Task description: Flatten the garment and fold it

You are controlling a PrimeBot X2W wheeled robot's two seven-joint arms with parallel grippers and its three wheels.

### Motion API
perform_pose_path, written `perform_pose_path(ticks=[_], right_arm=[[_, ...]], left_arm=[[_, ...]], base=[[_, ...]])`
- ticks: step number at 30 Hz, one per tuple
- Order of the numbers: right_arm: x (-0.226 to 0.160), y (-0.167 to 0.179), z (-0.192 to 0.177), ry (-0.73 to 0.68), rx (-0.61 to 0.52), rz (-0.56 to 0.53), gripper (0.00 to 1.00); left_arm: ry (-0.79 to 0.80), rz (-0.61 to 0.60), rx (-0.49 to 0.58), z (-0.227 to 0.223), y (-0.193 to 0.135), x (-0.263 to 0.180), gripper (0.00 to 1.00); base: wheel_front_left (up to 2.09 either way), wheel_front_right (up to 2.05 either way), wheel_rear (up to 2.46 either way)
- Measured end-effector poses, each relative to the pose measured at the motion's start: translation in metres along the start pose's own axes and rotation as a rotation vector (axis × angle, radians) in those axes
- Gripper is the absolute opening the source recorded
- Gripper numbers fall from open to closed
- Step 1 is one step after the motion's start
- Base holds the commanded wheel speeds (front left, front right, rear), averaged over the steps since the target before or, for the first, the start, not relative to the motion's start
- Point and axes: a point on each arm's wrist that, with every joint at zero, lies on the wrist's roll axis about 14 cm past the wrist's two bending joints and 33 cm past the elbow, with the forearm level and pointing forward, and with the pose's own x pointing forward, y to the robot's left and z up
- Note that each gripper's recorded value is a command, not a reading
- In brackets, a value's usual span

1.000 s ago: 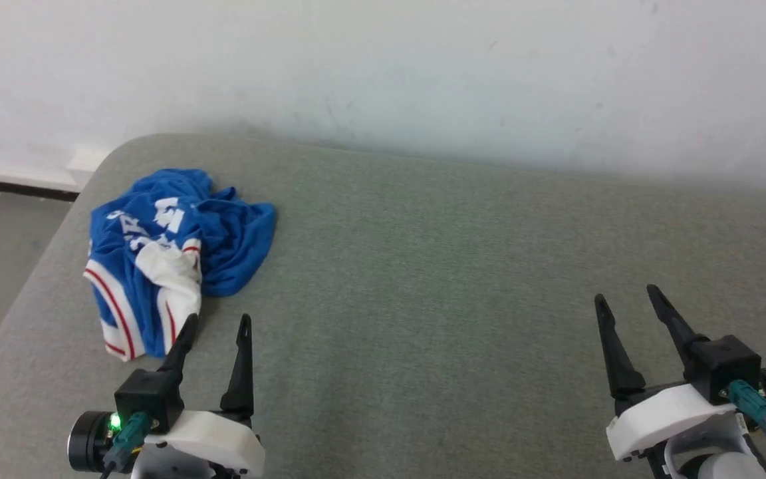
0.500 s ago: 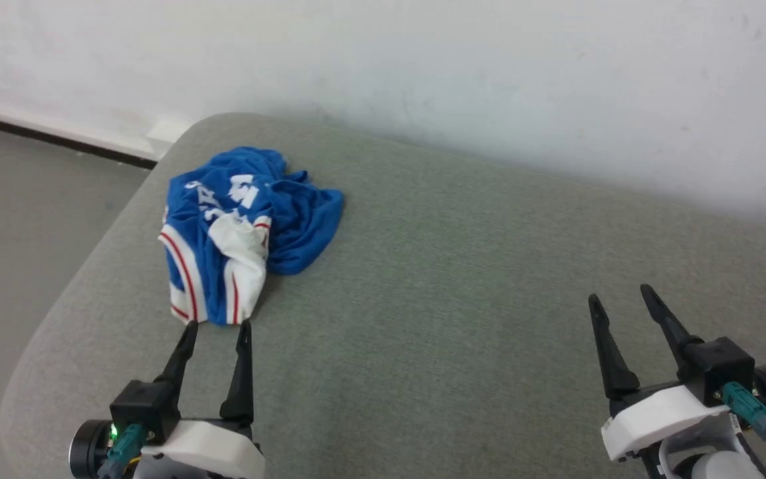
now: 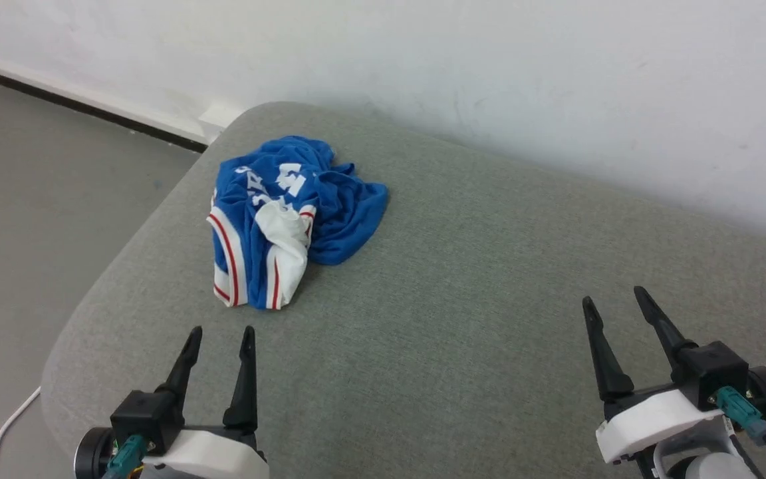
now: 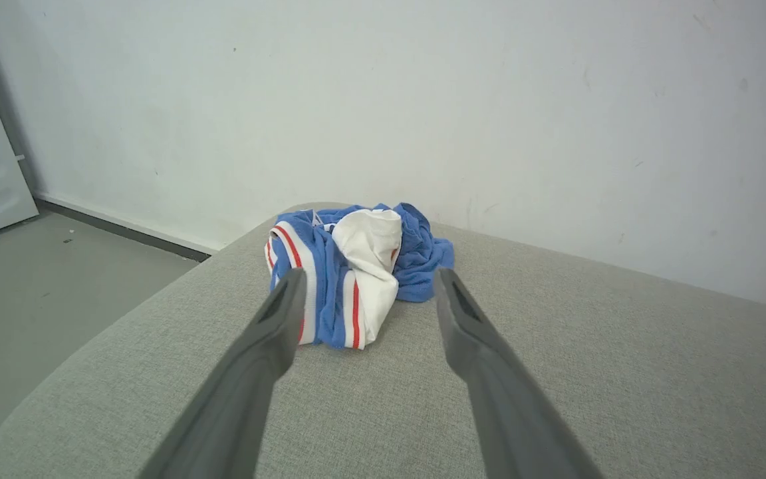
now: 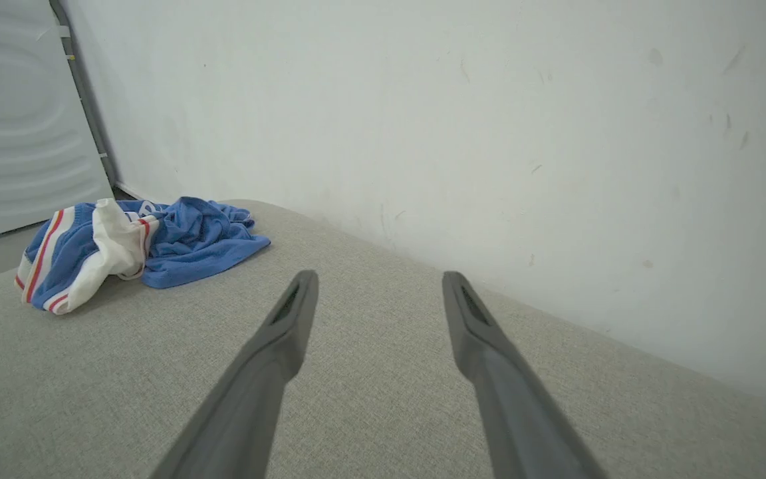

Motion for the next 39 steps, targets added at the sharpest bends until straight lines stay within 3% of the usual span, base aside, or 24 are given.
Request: perform_pose_path(ticks=[39], right_arm=[[0.036, 0.061, -0.004, -0.048, 0.015, 0.194, 1.0]], left_arm=[[-0.048, 0.16, -0.044, 0.004, 0.042, -0.04, 1.0]], base=[[0.0, 0.0, 0.0]])
